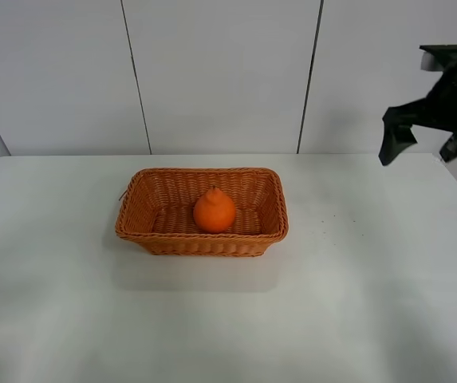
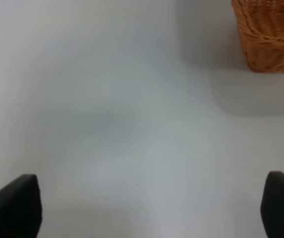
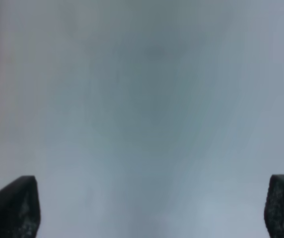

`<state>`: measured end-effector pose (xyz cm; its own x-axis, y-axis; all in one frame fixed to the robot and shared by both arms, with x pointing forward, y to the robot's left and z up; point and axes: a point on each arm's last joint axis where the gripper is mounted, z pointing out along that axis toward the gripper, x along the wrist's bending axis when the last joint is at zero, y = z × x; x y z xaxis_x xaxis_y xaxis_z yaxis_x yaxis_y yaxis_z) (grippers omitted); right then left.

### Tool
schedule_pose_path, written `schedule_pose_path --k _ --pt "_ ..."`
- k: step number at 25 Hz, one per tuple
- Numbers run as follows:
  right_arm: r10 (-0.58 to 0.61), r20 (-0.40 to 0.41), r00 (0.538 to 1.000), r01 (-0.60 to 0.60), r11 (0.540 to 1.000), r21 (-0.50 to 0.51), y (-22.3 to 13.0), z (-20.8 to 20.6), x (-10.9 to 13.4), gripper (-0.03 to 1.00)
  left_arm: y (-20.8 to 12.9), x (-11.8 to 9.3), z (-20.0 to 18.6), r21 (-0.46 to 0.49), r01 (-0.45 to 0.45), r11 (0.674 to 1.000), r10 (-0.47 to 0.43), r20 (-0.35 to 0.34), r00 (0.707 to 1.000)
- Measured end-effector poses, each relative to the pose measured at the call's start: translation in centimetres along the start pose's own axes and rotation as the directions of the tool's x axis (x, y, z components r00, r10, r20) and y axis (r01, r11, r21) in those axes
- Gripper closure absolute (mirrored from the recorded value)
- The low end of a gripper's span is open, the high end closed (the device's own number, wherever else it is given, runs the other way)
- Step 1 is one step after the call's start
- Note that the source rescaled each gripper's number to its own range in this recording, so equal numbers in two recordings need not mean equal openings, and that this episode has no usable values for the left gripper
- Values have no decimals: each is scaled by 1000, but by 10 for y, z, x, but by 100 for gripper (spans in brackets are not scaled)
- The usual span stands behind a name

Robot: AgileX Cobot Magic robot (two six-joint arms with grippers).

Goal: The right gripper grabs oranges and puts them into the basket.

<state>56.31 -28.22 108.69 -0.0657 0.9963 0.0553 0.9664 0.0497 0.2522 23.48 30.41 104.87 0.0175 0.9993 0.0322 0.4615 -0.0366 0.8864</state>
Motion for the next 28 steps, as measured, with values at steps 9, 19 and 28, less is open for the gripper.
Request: schedule_pose_path --k 9,19,28 --pt "1 -2 1000 -2 1000 -30 -172 -12 4 -3 0 0 0 0 0 1000 0 0 1000" --pt "-22 31 999 35 851 -523 -279 -32 6 -3 0 0 0 0 0 1000 0 0 1000" --pt "-26 55 998 59 641 -765 -326 -51 7 -3 0 0 0 0 0 1000 0 0 1000"
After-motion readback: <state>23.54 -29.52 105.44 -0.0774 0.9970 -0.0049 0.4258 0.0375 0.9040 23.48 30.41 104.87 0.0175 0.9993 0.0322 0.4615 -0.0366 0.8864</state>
